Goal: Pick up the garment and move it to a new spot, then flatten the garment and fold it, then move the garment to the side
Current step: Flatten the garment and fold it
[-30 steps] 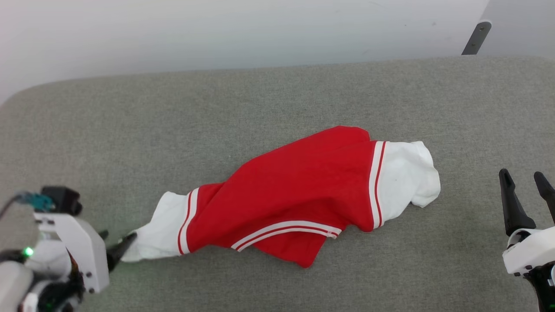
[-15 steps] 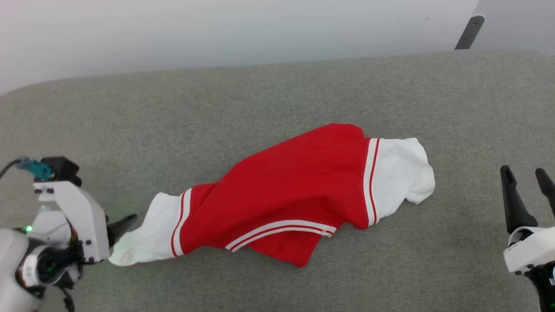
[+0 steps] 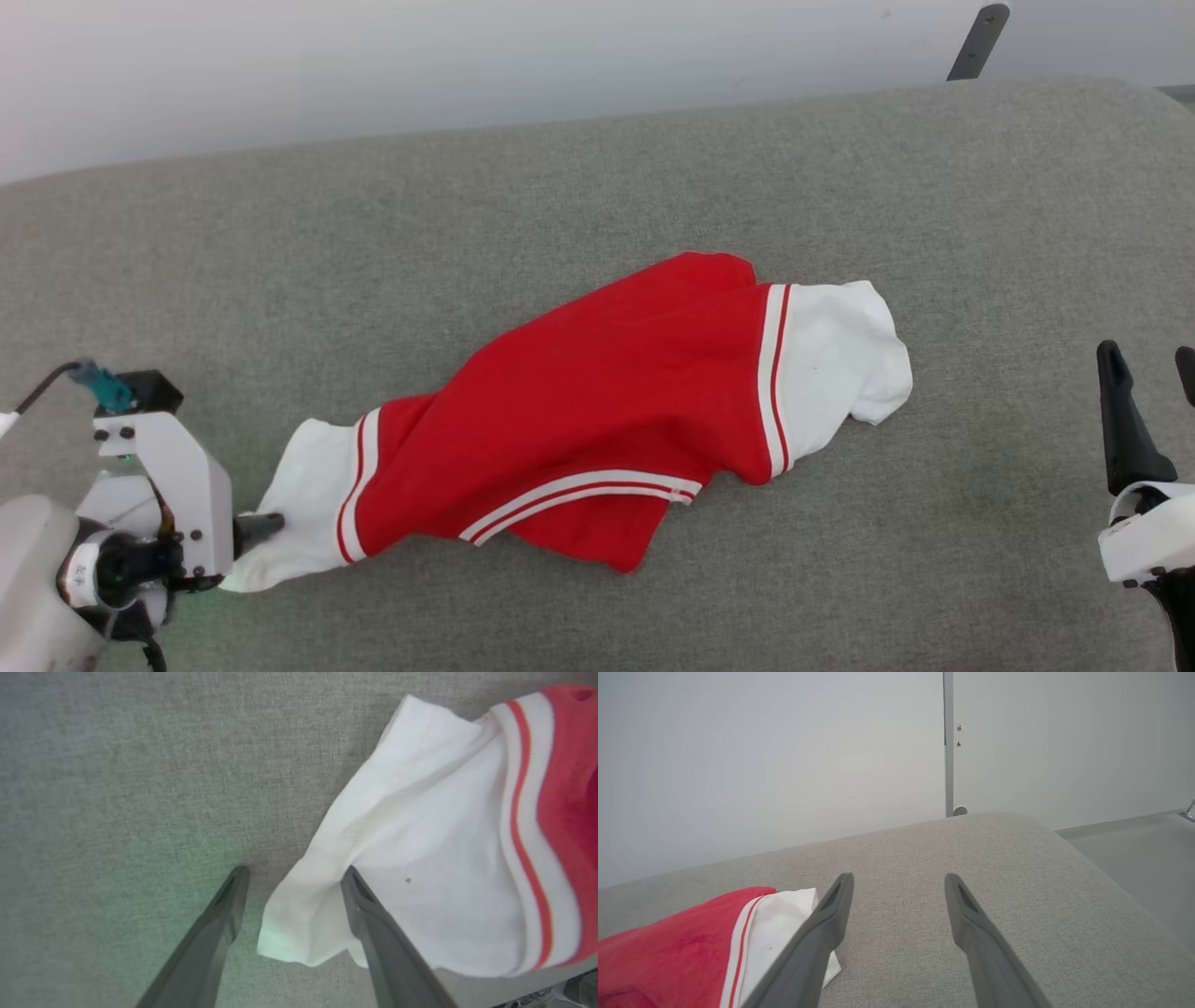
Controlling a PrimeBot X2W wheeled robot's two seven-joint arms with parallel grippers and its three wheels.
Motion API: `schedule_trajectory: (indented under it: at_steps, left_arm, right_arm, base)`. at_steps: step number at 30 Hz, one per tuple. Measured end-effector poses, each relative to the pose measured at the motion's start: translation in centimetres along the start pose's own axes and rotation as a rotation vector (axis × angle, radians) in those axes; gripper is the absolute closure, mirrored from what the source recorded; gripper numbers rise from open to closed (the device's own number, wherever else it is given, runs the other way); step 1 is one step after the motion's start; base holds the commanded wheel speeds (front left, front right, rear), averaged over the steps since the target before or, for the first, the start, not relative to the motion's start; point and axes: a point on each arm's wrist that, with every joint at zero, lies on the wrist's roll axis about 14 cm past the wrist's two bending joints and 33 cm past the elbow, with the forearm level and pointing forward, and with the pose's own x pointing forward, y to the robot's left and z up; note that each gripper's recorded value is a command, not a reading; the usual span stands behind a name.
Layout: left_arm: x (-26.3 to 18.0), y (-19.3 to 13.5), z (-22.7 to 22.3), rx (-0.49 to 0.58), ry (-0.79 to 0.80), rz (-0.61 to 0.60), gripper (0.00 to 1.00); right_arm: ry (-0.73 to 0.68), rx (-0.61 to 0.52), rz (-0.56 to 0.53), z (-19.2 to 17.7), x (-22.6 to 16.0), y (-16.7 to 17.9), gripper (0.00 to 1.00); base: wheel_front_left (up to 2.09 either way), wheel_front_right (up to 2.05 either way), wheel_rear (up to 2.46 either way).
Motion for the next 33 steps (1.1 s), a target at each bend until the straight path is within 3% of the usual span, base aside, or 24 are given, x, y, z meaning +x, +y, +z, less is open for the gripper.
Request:
schedule_trajectory:
  at_steps: [7, 8, 9, 10, 16, 33]
  left_arm:
    - [1.2, 0.6, -0.6, -0.057, 0.031, -0.005, 0.0]
    - [1.3, 0.6, -0.8, -0.072, 0.04, -0.008, 0.29]
    - [1.4, 0.4, -0.8, -0.091, 0.049, -0.021, 0.69]
    - [1.5, 0.1, -0.9, -0.095, 0.057, -0.037, 1.0]
    - [1.8, 0.1, -0.8, -0.097, 0.057, -0.051, 1.0]
    - [2.6, -0.9, 1.0, -0.065, -0.008, -0.089, 1.0]
  right_arm:
    - [0.01, -0.003, -0.016, -0.2, 0.1, -0.5, 0.0]
    - [0.017, -0.004, -0.017, -0.3, 0.1, -0.6, 0.0]
    - [0.023, -0.004, -0.016, -0.4, 0.2, -0.5, 0.0]
    - [0.031, -0.004, -0.011, -0.5, 0.2, -0.4, 0.0]
    - [0.142, -0.01, 0.071, -1.9, 1.1, 1.3, 0.0]
    - [0.669, -0.068, 0.276, -10.5, 6.1, 4.8, 0.0]
  base:
    - [0.0, 0.0, 0.0]
    - [0.0, 0.0, 0.0]
    - [0.0, 0.0, 0.0]
    - [0.0, 0.0, 0.0]
    - [0.0, 0.0, 0.0]
    - [0.0, 0.0, 0.0]
